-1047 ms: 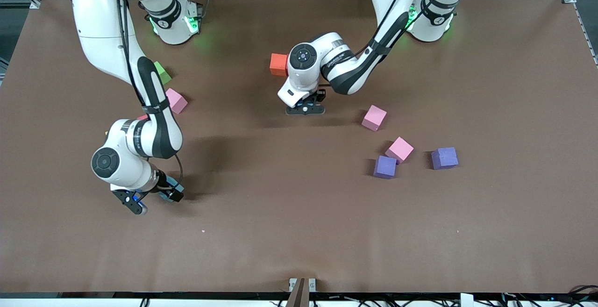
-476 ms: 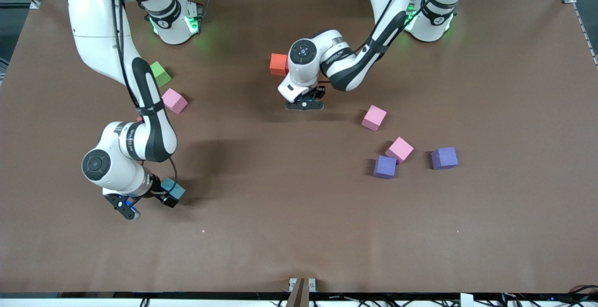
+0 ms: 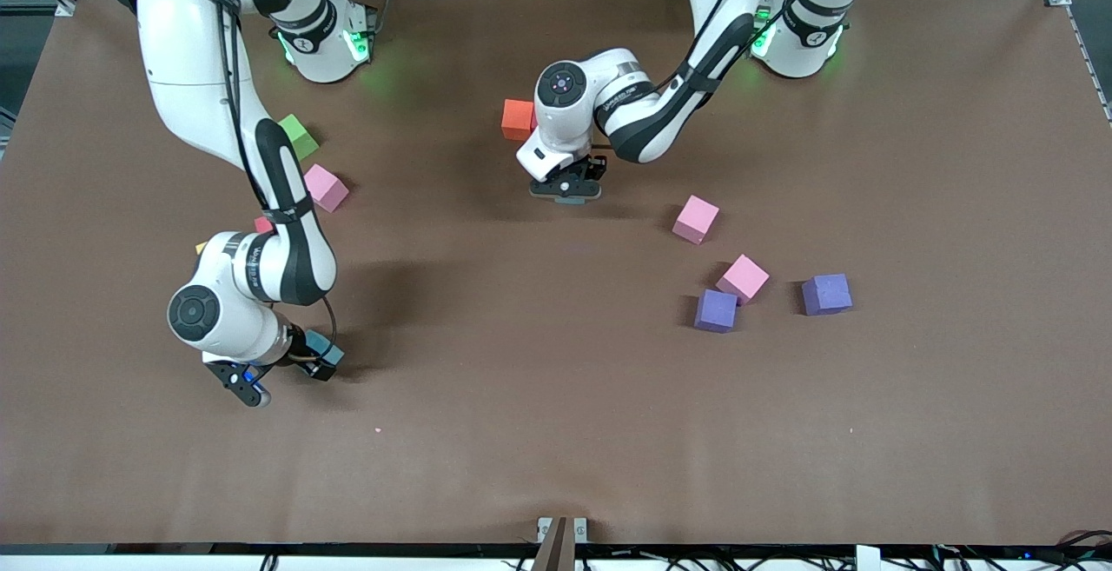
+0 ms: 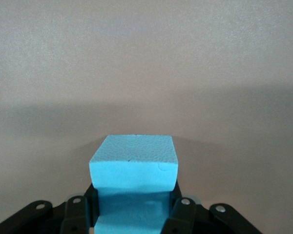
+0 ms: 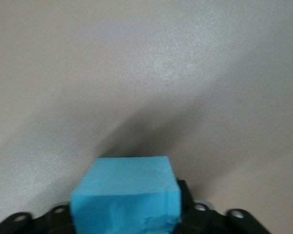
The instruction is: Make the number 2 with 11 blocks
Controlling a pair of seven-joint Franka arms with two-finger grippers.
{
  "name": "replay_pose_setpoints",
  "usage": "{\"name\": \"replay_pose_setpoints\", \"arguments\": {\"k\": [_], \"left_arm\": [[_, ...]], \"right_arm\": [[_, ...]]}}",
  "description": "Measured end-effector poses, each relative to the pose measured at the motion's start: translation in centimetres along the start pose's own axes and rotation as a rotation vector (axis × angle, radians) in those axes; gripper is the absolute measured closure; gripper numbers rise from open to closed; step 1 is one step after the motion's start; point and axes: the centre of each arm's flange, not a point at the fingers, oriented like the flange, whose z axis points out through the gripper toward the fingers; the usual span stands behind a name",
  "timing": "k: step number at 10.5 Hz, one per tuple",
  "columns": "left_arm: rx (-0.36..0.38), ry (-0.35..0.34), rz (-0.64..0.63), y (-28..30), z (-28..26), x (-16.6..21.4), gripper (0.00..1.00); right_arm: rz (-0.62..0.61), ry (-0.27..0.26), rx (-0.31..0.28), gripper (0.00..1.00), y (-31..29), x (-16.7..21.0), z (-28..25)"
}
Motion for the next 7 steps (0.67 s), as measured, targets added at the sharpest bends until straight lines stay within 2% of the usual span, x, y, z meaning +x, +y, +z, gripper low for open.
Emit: {"name": "replay_pose_setpoints", "arguments": {"k": [1, 3, 5, 7], "left_arm": [[0.001, -0.001, 0.001, 0.0, 0.0, -0.1, 0.45], [0.001, -0.002, 0.002, 0.0, 0.0, -0.2, 0.44], [0.004, -0.004, -0.001, -0.1, 0.2, -0.3, 0.2], [-0.003, 0.001, -0.018, -0.2, 0.0, 0.1, 0.01]], "right_arm": [[-0.001, 0.001, 0.002, 0.41, -0.1, 0.0, -0.1], [-0.007, -0.02, -0.005, 0.42, -0.5, -0.3, -0.3], [-0.021, -0.067, -0.016, 0.42, -1.3, -1.3, -1.5], [0.012, -0.119, 0.026, 0.43, -1.8, -2.5, -3.1]]}}
